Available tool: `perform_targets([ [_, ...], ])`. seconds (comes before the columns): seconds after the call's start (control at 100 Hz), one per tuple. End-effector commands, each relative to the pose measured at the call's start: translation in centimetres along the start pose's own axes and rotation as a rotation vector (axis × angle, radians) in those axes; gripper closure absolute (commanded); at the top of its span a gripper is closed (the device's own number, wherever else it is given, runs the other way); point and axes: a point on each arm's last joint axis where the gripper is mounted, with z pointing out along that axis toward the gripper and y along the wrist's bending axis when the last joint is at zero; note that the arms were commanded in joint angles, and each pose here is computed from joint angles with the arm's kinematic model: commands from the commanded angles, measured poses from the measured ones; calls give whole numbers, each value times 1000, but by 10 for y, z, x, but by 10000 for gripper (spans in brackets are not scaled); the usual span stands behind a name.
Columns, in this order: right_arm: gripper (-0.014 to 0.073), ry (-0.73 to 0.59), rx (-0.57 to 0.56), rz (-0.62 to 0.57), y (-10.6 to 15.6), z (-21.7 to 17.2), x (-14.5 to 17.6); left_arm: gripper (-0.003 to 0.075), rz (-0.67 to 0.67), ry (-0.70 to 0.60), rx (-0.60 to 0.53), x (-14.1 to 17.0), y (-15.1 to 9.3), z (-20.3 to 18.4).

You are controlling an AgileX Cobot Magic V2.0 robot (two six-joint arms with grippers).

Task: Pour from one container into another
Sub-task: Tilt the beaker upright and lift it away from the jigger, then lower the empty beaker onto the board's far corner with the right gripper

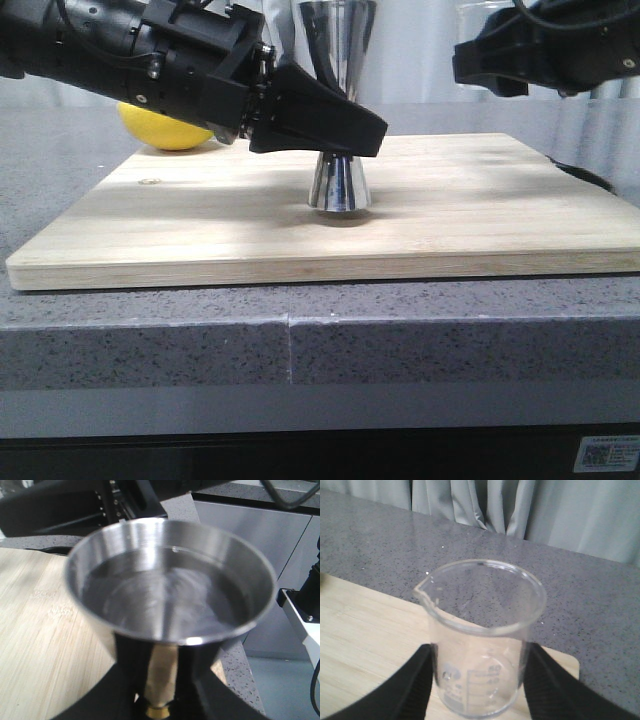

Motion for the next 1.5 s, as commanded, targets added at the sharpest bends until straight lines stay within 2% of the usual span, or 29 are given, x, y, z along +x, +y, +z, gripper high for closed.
perform_targets([
  [0.0,345,-177,23,28,-6,-7,-21,731,47,-132,60,-37,-14,-8],
  [0.21,345,-200,21,41,-6,1,-12,731,47,-132,60,-37,-14,-8],
  [0.66,345,-161,21,78,-7,25,24,731,45,-131,60,-37,-14,-8],
  [0.93,345,-174,57,81,-20,36,26,731,45,-131,60,-37,-14,-8],
  [1.49,345,-142,31,55,-18,42,28,731,45,-131,60,-37,-14,-8],
])
